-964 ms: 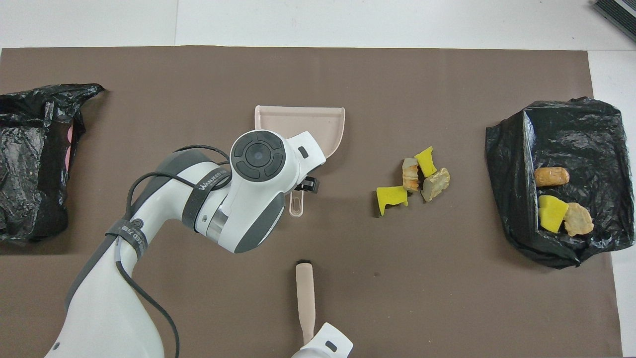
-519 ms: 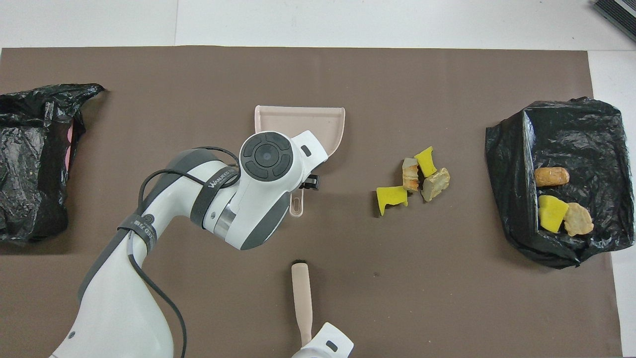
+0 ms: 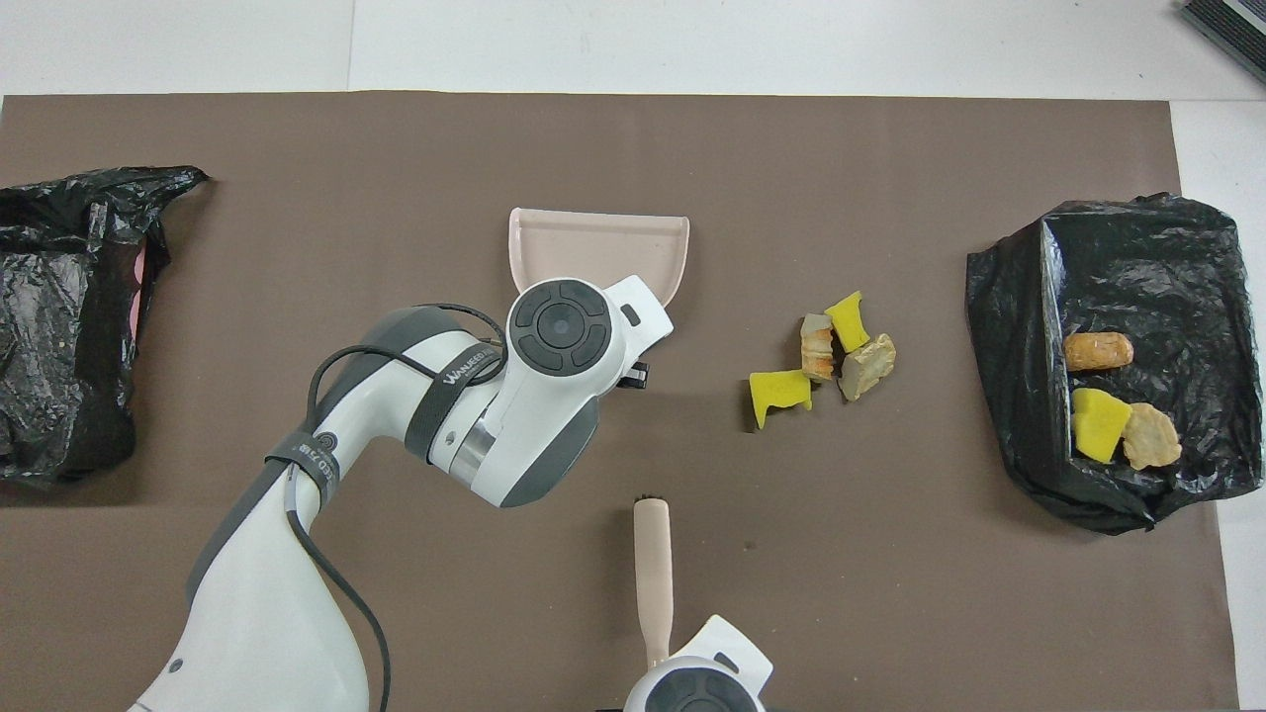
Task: Sweep and dump trash in bin
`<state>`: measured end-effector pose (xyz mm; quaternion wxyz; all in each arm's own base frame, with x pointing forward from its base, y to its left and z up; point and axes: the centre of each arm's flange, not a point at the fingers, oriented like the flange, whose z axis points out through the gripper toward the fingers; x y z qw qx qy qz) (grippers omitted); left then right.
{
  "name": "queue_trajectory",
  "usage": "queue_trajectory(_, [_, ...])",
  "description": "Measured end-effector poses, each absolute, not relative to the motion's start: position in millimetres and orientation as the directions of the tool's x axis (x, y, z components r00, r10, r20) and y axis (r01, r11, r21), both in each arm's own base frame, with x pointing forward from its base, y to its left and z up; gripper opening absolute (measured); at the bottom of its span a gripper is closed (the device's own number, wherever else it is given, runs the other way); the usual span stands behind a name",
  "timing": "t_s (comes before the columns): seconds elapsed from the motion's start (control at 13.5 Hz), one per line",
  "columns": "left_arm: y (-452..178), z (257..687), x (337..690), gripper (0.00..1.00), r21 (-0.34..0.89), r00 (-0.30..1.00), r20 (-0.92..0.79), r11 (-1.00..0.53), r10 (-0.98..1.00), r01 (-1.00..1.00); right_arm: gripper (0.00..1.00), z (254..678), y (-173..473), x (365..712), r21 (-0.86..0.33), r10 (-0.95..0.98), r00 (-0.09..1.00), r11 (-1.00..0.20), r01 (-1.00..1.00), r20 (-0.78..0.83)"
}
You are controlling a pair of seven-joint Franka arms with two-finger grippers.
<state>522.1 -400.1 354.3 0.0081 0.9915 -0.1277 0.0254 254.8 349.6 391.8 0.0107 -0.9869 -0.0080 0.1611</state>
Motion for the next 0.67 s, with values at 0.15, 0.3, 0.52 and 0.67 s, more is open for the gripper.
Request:
queue_trajectory(0.15, [-397.4, 356.8, 525.7, 0.32, 0.006, 0.966, 0.060, -0.968, -0.252, -0.253, 0.27, 414.9, 310.9, 273.7, 0.004, 0.022, 0.948, -1.000, 0.025, -0.319])
queue_trajectory(0.3, [-391.0, 364.2, 532.2, 0.32, -0.005, 0.948, 0.071, -0.951, -0.309, -0.309, 0.27, 427.6, 273.7, 296.5, 0.037, 0.018, 0.955, -0.999, 0.030, -0.296])
queue_trajectory(0.52, [-364.4, 393.2, 536.8, 0.32, -0.046, 0.872, 0.022, -0.872, -0.488, -0.487, 0.27, 433.8, 198.1, 352.8, 0.119, 0.054, 0.970, -0.989, 0.084, -0.236])
queue_trajectory(0.67, [-351.3, 408.5, 532.1, 0.32, -0.082, 0.783, -0.036, -0.779, -0.621, -0.621, 0.27, 428.3, 139.6, 392.8, 0.152, 0.101, 0.970, -0.979, 0.137, -0.221])
